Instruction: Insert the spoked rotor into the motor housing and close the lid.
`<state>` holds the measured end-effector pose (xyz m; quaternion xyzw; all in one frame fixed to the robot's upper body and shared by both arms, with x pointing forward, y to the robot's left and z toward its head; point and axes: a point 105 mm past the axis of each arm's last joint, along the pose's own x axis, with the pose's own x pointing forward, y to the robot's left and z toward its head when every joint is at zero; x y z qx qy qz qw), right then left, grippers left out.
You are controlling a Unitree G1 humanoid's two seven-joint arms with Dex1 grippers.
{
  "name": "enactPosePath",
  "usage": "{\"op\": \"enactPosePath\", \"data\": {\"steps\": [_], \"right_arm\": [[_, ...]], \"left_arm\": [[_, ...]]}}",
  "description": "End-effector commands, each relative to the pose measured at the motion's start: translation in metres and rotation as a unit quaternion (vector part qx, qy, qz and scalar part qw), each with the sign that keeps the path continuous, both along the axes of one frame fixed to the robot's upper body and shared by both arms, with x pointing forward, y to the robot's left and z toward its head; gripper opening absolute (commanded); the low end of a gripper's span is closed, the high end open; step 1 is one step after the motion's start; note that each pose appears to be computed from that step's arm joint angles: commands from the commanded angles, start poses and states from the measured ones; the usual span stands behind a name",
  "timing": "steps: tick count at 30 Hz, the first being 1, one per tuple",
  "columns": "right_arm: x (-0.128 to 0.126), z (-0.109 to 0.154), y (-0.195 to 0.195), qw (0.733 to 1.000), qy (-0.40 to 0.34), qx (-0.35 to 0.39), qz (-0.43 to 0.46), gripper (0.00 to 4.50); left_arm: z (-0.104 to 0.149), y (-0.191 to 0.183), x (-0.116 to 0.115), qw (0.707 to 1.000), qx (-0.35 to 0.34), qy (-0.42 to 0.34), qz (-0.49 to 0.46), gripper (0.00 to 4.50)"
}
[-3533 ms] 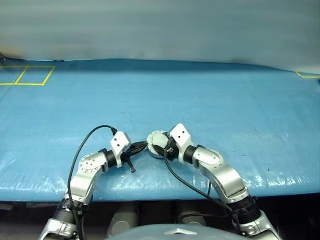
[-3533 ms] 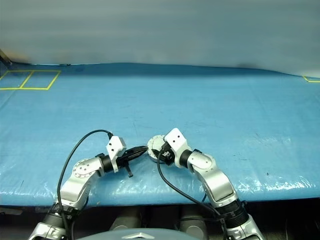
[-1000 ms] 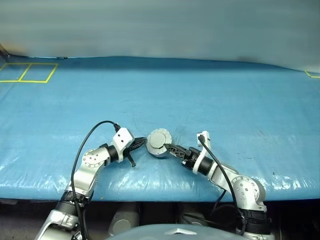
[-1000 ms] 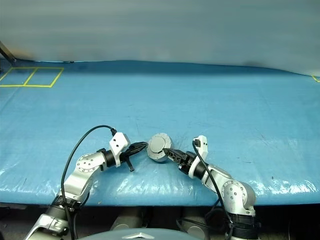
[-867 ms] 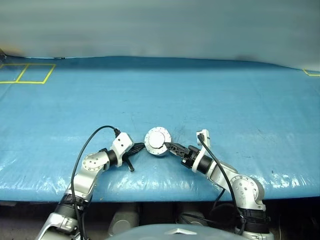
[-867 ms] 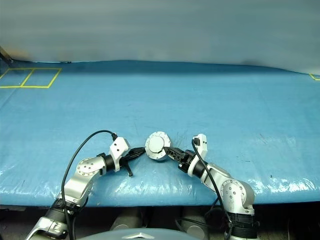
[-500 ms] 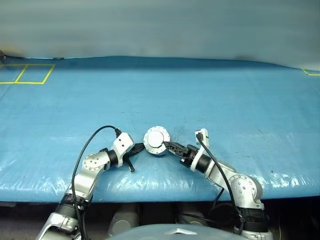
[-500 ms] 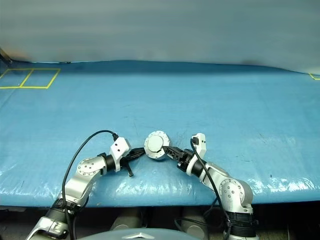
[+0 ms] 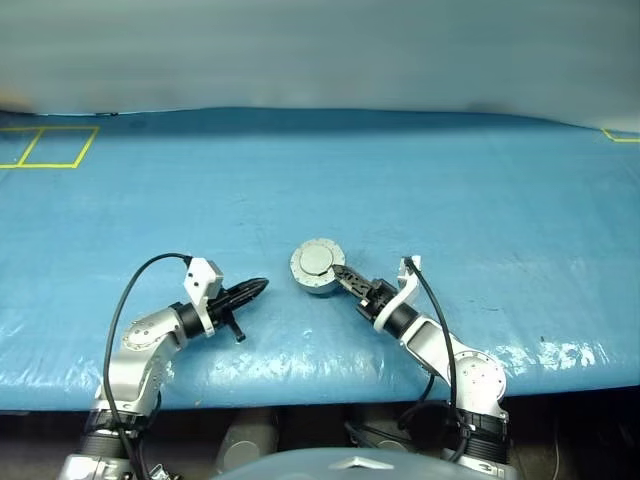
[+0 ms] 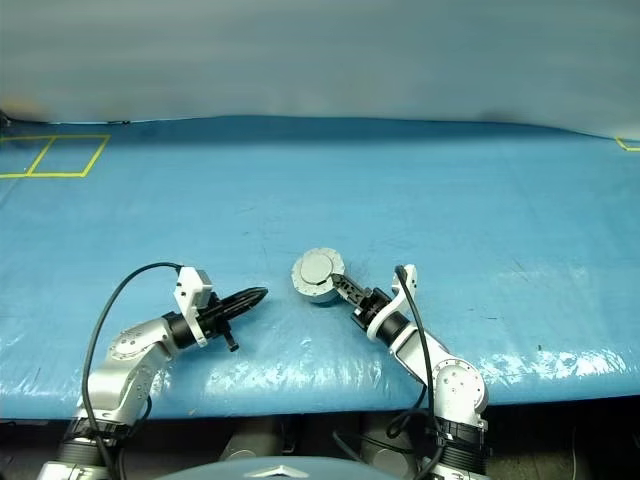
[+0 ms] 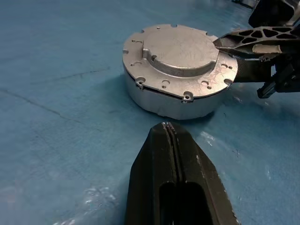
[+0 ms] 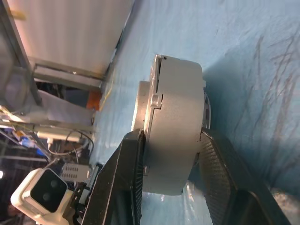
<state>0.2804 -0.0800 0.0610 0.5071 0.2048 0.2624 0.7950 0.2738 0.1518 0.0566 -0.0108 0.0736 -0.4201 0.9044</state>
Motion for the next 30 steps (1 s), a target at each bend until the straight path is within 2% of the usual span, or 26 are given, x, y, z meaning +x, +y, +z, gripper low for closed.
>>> {"op": "enactPosePath", "data": {"steps": [1, 4, 8, 12, 15, 17, 19, 22, 25, 30], "right_arm": [[0.005, 0.045, 0.01, 0.994, -0.074, 0.08, 0.002, 1.35], [0.005, 0.067, 0.016, 0.987, -0.107, 0.123, 0.012, 1.35], [0.005, 0.092, 0.022, 0.979, -0.141, 0.144, 0.025, 1.35], [0.005, 0.103, 0.027, 0.976, -0.152, 0.151, 0.035, 1.35], [0.004, 0.11, 0.03, 0.974, -0.158, 0.157, 0.044, 1.35], [0.003, 0.114, 0.032, 0.972, -0.161, 0.161, 0.047, 1.35], [0.003, 0.116, 0.032, 0.971, -0.163, 0.166, 0.049, 1.35], [0.001, 0.122, 0.034, 0.969, -0.169, 0.17, 0.057, 1.35], [-0.002, 0.127, 0.038, 0.967, -0.175, 0.169, 0.071, 1.35], [-0.005, 0.13, 0.042, 0.967, -0.18, 0.161, 0.086, 1.35]], "left_arm": [[0.015, 0.001, 0.0, 1.0, -0.017, -0.021, 0.006, 0.0], [0.024, -0.002, 0.003, 0.998, -0.052, -0.032, 0.02, 0.0], [0.037, -0.009, 0.004, 0.993, -0.111, -0.037, 0.033, 0.0], [0.043, -0.017, 0.0, 0.99, -0.134, -0.034, 0.019, 1.2], [0.048, -0.021, -0.007, 0.987, -0.161, -0.02, -0.005, 2.25], [0.065, -0.019, -0.011, 0.967, -0.256, 0.003, -0.012, 2.9], [0.075, -0.015, -0.013, 0.948, -0.316, 0.017, -0.014, 3.55], [0.065, -0.022, -0.02, 0.955, -0.294, 0.041, -0.024, 4.47], [0.07, -0.024, -0.018, 0.928, -0.366, 0.063, -0.007, 4.47], [0.062, -0.038, -0.017, 0.897, -0.425, 0.122, -0.005, 4.47]]}}
